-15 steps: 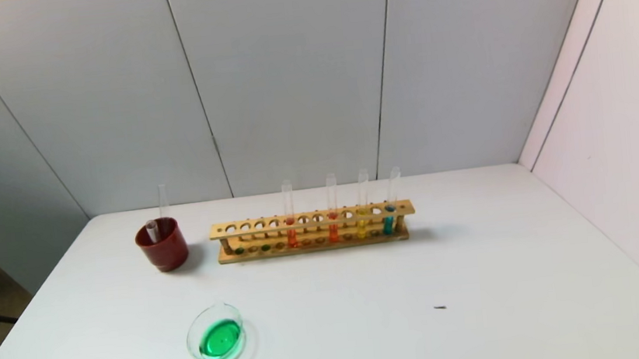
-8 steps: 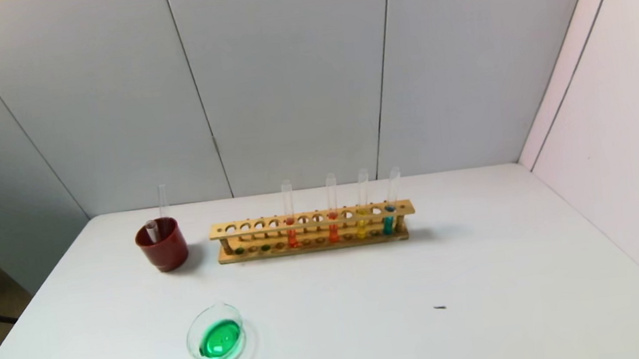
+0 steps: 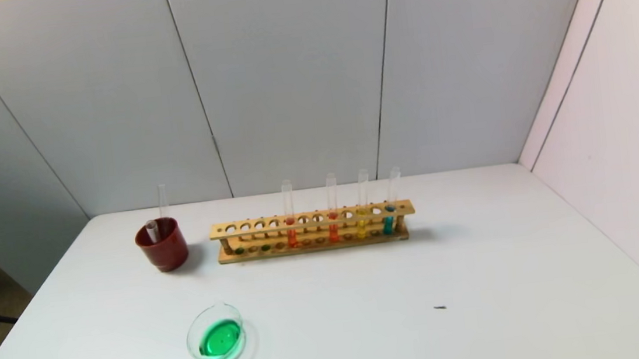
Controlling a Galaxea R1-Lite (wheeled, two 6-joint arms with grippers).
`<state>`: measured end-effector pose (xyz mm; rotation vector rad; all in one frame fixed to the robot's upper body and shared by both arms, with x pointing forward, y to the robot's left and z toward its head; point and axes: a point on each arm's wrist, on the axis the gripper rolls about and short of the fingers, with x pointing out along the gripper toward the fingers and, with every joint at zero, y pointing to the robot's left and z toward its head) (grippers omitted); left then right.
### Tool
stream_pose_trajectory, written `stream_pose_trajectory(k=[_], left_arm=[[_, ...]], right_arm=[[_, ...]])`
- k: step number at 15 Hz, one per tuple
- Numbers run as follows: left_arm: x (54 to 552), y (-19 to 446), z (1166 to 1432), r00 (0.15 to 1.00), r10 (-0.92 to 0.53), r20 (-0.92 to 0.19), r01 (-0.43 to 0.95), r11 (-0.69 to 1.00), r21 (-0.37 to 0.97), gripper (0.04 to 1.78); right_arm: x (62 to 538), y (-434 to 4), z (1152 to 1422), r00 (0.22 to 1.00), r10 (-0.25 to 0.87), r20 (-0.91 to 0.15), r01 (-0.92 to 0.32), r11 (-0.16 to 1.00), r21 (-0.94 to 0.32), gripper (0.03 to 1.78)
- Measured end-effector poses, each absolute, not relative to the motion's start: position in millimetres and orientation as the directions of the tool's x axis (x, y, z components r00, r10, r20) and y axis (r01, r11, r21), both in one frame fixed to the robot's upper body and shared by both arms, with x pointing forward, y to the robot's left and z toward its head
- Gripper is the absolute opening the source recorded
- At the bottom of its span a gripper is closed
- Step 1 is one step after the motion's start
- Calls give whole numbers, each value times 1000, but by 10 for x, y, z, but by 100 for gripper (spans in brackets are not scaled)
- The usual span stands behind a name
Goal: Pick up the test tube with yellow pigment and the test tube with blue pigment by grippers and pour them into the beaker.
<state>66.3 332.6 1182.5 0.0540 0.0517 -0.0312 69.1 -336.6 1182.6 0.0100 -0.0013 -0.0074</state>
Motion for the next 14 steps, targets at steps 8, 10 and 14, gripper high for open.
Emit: stream_pose_trajectory(k=[8,10,14], left_arm=[[663,3326,11823,998,-30,-54,33,998,53,175],[663,3326,11823,998,-30,-54,33,998,53,175],[663,3326,11823,998,-30,-54,32,998,53,175]], right_arm=[[691,-3366,11825,1000,-8,0,8,1000,9,170],[691,-3366,11826,1000,-7,1,7,1000,5,170],[691,-3366,11826,1000,-7,1,7,1000,11,170]])
